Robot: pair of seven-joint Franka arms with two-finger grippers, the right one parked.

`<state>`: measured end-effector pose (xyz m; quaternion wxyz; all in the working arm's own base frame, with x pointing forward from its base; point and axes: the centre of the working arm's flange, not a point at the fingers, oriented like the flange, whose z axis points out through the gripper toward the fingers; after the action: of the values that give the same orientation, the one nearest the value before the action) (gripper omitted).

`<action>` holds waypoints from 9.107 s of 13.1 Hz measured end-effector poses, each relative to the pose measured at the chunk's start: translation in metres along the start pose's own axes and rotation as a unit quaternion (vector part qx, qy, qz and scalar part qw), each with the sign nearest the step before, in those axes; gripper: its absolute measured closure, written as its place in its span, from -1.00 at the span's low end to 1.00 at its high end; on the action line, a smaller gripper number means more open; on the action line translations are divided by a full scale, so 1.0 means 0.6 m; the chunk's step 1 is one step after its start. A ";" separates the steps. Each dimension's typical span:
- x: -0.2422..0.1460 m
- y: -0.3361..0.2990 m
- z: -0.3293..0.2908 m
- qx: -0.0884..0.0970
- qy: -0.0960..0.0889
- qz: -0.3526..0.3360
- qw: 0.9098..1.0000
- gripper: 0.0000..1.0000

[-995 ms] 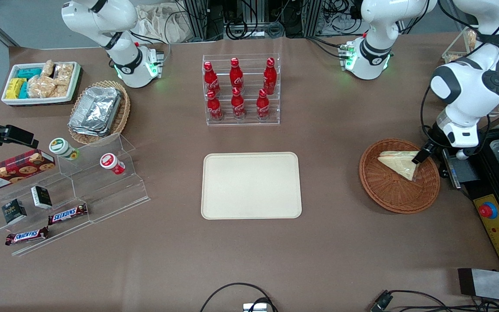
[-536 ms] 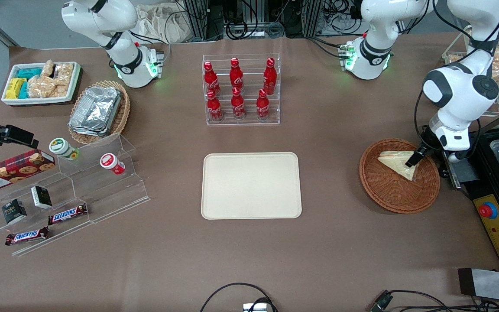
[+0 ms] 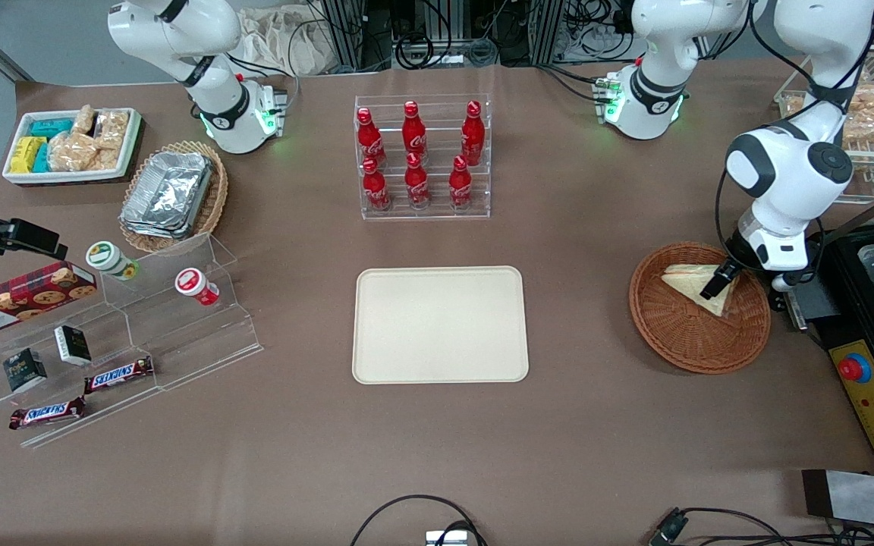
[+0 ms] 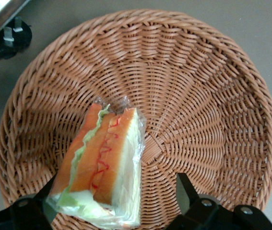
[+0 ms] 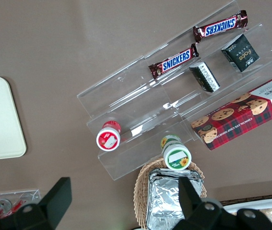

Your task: Place sandwich from basket to tray

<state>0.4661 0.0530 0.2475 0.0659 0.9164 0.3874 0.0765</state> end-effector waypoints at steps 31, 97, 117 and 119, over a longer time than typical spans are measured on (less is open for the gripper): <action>-0.119 0.266 -0.325 -0.012 -0.080 0.441 0.894 0.69; -0.402 0.651 -0.005 0.046 -0.033 0.367 0.928 -1.00; -0.113 0.613 -0.295 0.048 -0.042 0.281 0.958 -1.00; -0.076 0.585 -0.332 0.046 -0.051 0.293 0.954 -1.00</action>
<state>0.6424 -0.2105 0.5017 0.0184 0.9944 0.1008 0.0277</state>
